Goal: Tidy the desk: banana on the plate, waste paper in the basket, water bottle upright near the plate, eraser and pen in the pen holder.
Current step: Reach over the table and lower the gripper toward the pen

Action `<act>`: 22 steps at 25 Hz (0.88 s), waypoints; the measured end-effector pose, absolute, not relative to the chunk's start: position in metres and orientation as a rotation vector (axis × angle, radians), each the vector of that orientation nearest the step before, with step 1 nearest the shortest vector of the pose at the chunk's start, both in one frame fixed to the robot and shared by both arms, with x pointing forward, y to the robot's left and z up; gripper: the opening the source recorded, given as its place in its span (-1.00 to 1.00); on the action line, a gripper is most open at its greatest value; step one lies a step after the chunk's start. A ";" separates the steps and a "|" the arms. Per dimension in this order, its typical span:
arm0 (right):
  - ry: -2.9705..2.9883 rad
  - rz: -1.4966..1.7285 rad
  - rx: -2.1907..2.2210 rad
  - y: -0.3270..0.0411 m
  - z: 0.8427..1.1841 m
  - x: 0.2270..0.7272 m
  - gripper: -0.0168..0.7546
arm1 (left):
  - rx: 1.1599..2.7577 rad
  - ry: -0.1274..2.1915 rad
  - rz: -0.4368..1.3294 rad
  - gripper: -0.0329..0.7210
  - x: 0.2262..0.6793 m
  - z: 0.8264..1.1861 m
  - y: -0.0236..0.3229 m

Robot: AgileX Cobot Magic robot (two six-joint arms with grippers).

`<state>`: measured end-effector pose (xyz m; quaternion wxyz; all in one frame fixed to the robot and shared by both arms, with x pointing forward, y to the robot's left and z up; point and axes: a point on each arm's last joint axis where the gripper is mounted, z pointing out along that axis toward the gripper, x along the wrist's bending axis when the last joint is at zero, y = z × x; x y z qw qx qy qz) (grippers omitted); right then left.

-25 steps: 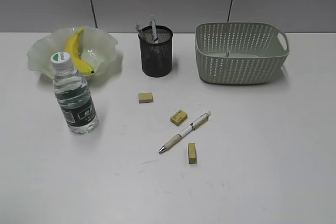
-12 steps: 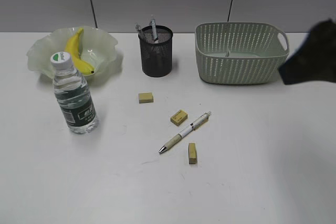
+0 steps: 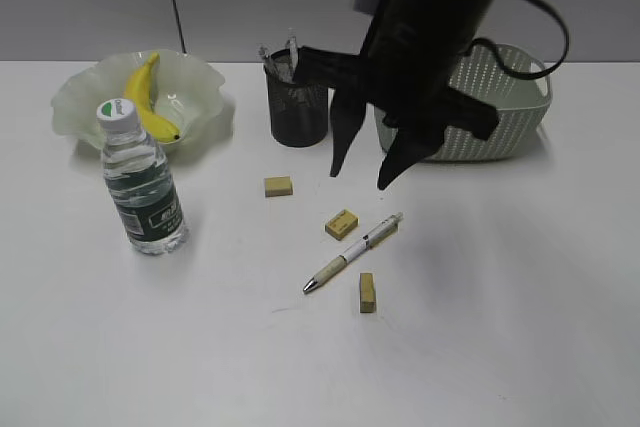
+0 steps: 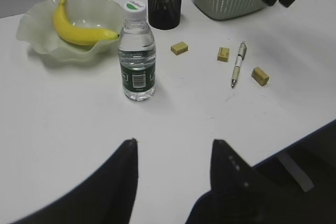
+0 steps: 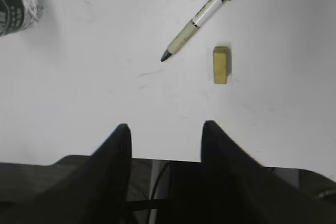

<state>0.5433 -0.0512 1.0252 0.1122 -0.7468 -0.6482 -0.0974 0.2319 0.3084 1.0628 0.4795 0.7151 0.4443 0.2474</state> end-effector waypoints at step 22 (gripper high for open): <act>-1.442 0.008 -2.487 -0.022 0.909 0.568 0.17 | 1.743 1.083 0.604 -0.01 0.232 1.063 0.309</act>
